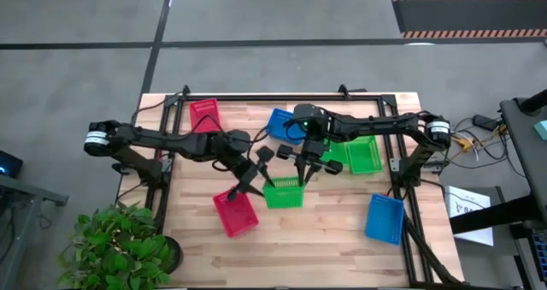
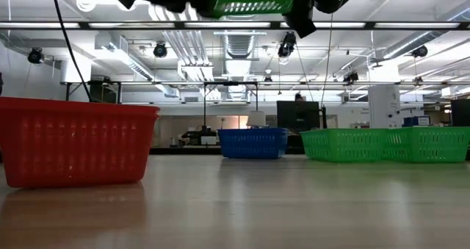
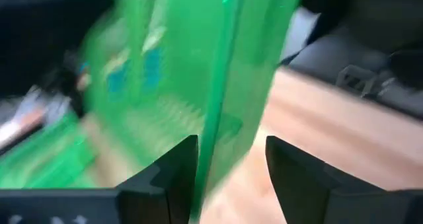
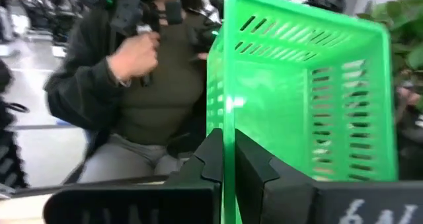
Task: Stack baskets by color
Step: Stack the left green bin on top of the right green bin
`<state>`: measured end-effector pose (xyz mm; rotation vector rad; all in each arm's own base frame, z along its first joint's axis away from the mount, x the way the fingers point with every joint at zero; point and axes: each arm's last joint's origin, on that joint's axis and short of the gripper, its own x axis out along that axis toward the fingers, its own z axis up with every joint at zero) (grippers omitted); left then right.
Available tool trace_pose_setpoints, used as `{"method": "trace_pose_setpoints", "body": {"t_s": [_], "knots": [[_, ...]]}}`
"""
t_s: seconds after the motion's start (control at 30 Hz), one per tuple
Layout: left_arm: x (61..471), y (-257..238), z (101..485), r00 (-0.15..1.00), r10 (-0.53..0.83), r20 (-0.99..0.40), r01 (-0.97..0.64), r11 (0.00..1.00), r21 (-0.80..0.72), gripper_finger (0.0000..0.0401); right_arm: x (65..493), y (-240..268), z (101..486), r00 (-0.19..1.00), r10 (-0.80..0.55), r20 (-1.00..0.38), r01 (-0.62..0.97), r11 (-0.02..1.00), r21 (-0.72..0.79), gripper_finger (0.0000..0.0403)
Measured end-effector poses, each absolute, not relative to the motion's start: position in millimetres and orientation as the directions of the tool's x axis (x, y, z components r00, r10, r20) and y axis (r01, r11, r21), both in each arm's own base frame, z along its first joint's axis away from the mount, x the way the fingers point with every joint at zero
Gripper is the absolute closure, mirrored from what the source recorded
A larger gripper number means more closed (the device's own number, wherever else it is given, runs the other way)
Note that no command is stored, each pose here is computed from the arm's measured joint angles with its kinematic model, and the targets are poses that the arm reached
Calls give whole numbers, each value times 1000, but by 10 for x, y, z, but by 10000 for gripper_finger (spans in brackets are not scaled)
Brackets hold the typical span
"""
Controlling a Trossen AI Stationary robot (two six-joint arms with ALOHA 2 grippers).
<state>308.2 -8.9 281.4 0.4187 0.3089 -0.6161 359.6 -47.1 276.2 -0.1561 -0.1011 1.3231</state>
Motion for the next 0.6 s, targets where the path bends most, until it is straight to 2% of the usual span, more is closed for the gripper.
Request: {"method": "trace_pose_setpoints", "body": {"t_s": [0.17, 0.3, 0.37, 0.43, 0.53, 0.6], "knots": [[2985, 8, 2892, 857, -243, -455, 431, 821, 374, 234, 3575, -511, 2728, 259, 966, -19, -962, 256, -96, 394], [2890, 85, 2892, 850, -41, -525, 309, 846, 434, 234, 3523, -529, 2709, 325, 944, -61, -945, 327, 21, 394], [2830, 107, 2937, 850, 2, -527, 278, 848, 451, 234, 3450, -535, 2690, 397, 908, -134, -909, 409, 81, 394], [2782, 120, 2986, 856, 13, -517, 264, 849, 458, 234, 3311, -527, 2689, 475, 836, -275, -844, 522, 127, 394], [2768, 121, 3028, 870, 15, -493, 250, 849, 466, 234, 3067, -514, 2749, 544, 635, -549, -673, 720, 166, 394], [2767, 121, 3060, 883, 15, -469, 237, 848, 474, 234, 2938, -503, 2840, 573, 472, -671, -489, 853, 182, 394]]}}
